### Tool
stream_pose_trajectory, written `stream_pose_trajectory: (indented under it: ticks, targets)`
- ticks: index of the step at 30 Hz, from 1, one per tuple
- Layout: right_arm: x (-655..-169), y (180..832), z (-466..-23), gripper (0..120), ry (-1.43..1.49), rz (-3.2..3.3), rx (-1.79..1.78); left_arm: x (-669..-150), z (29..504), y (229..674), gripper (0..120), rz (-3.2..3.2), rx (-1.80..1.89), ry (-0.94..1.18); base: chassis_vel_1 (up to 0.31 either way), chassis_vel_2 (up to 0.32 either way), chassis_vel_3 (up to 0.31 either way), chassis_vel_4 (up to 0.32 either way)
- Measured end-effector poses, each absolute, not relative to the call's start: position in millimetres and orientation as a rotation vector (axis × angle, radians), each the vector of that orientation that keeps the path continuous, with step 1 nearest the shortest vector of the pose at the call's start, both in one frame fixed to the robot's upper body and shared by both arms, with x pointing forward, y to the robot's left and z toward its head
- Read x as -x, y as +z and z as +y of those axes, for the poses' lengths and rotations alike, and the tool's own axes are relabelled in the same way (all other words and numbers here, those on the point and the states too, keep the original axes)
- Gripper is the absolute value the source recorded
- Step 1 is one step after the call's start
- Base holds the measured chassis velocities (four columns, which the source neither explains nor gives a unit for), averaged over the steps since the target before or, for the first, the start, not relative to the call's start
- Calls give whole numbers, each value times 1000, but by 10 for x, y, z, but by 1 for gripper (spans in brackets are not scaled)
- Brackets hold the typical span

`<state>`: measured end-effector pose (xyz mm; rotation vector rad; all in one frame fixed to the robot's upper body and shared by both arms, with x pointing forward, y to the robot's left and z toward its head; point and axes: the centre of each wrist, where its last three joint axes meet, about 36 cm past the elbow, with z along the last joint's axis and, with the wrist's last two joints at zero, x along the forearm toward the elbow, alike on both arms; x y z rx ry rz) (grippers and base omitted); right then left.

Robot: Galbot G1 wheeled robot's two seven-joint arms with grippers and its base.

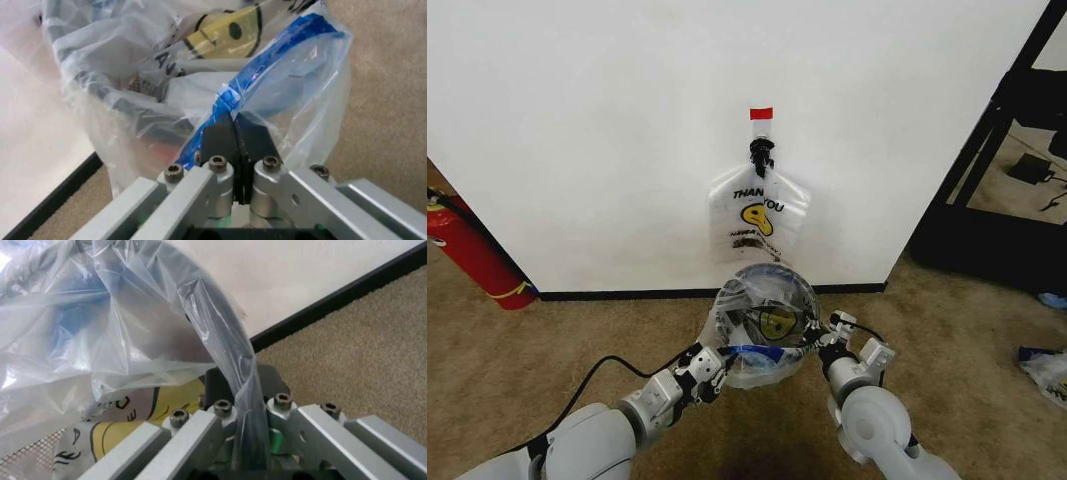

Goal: Pick up the garbage bag from the wall and place it over the trash bin.

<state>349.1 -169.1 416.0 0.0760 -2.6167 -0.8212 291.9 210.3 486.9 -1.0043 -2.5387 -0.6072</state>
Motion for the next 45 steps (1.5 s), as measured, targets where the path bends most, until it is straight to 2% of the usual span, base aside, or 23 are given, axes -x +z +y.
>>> stream_pose_trajectory:
  ticks: [9,19,31,45]
  targets:
    - [-3527,4185,-1686,0,-874,-2610,-38,-2761,2059,4807,0,-2574,1042,-561,0,0,0,0]
    - [-3516,4296,-1688,0,-953,-2589,2,-2655,2001,4212,0,-2559,986,-553,0,0,0,0]
    - [-3416,4328,-1588,0,-985,-2541,0,-2903,1851,3653,0,-2546,886,-550,0,0,0,0]
    - [-3304,4362,-1542,0,-972,-2523,-40,-3036,1819,3340,0,-2530,781,-521,0,0,0,0]
